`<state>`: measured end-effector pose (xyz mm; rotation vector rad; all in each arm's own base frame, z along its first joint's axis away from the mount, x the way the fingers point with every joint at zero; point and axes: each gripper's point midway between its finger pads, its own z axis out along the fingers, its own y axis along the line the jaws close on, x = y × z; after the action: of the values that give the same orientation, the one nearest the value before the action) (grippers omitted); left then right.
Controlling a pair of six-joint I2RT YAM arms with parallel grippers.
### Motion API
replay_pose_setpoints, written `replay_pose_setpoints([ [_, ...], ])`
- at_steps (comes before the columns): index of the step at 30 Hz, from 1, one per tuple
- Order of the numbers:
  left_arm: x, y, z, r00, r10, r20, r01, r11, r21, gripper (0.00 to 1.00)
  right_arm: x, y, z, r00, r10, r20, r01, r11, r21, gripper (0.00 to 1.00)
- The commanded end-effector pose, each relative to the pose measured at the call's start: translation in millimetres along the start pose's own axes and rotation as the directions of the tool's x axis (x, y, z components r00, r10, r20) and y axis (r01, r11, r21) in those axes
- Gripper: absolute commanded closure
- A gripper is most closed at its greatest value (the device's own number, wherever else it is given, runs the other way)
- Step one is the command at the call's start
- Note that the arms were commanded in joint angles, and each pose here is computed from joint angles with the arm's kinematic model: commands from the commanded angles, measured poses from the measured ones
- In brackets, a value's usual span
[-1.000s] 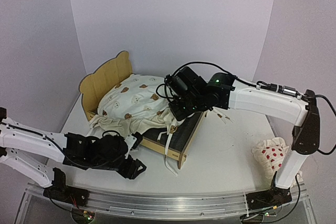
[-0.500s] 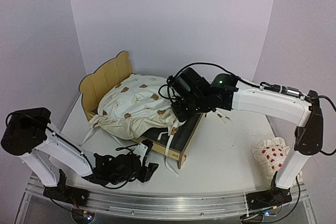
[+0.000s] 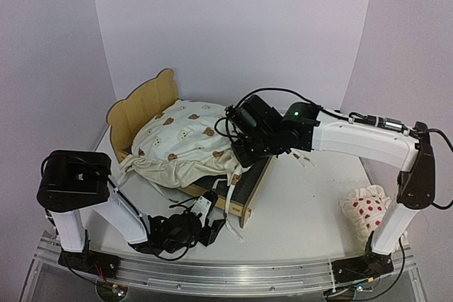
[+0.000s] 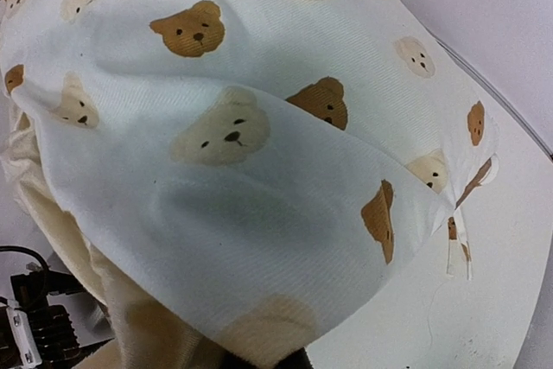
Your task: Set up the pet bed
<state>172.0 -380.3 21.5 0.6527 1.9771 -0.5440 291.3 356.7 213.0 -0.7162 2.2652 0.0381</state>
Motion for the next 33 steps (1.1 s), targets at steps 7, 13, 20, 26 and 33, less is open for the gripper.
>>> replay_pose_setpoints([
  [7, -23.4, 21.6, 21.2, 0.985, -0.075, 0.157, 0.087, 0.993, -0.075, 0.50, -10.1, -7.1, -16.9, 0.998, 0.041, 0.052, -0.041, 0.999, -0.006, 1.00],
  [13, -23.0, 18.7, 25.2, 0.975, -0.102, 0.198, 0.109, 0.994, -0.020, 0.50, -8.8, -8.1, -16.4, 0.998, 0.038, 0.050, -0.038, 0.999, -0.002, 1.00],
  [20, -26.1, 26.5, 20.0, 0.957, -0.135, 0.256, 0.146, 0.989, -0.024, 0.54, -7.2, -7.5, -14.9, 0.998, 0.033, 0.045, -0.033, 0.999, 0.000, 1.00],
  [26, -28.1, 28.1, 23.7, 0.939, -0.149, 0.309, 0.164, 0.986, -0.024, 0.64, -5.5, -5.0, -12.6, 0.999, 0.031, 0.037, -0.030, 1.000, -0.008, 1.00],
  [33, -29.8, 24.0, 29.4, 0.932, -0.142, 0.334, 0.155, 0.988, -0.014, 0.76, -3.0, -5.8, -13.3, 0.999, 0.030, 0.034, -0.030, 0.999, -0.010, 1.00],
])
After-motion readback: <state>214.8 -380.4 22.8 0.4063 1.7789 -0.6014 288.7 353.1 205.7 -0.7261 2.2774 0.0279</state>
